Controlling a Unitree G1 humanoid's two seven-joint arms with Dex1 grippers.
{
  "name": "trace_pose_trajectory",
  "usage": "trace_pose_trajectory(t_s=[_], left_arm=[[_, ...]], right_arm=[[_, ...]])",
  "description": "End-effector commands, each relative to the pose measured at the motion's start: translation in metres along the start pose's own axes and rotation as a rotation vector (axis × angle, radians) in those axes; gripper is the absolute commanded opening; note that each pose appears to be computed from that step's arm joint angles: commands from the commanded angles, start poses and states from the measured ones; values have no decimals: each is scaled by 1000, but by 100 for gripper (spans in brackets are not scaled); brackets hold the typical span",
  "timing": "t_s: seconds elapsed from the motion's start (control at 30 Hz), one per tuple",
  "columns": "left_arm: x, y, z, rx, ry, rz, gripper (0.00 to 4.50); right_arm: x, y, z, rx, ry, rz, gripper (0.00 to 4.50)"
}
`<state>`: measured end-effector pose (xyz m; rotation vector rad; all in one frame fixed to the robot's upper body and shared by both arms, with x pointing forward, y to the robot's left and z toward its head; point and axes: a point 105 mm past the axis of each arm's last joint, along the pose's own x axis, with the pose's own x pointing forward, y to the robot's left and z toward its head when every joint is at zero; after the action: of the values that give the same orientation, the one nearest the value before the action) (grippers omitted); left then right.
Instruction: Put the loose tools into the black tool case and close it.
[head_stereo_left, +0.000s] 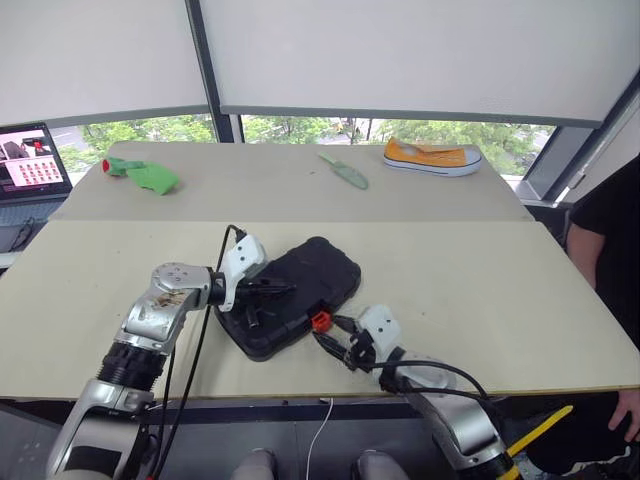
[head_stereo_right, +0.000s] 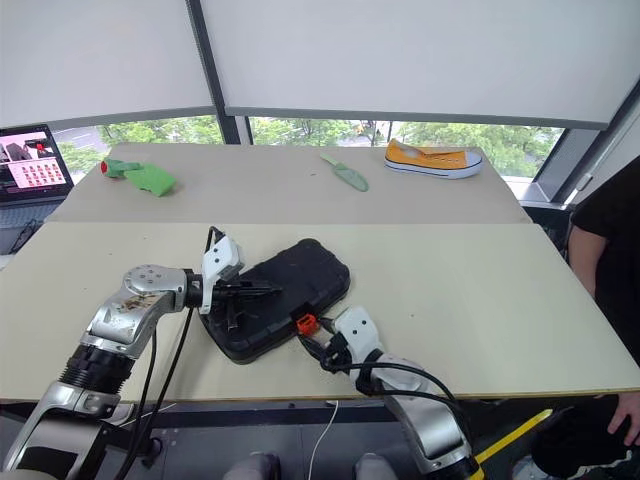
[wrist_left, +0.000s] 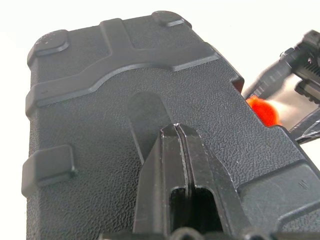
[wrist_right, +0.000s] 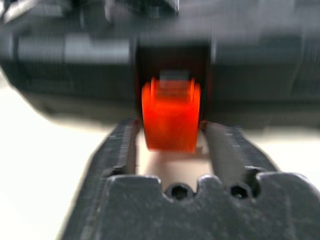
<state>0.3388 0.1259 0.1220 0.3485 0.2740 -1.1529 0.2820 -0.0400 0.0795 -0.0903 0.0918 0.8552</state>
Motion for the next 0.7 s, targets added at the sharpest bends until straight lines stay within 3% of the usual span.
trace_pose_trajectory(t_s=[0.03, 0.3, 0.47, 0.7], left_arm=[[3, -15, -58, -174, 176, -26, 0], [2, -16, -59, -176, 176, -22, 0], [2, -15, -59, -174, 176, -23, 0], [5, -15, -57, -169, 173, -29, 0]], right_arm=[[-4, -8, 22, -70, -90, -36, 411], [-29, -10, 2, -52, -4, -3, 411], [-30, -7, -18, -41, 96, 31, 286], [-5, 1, -16, -51, 96, 68, 40]])
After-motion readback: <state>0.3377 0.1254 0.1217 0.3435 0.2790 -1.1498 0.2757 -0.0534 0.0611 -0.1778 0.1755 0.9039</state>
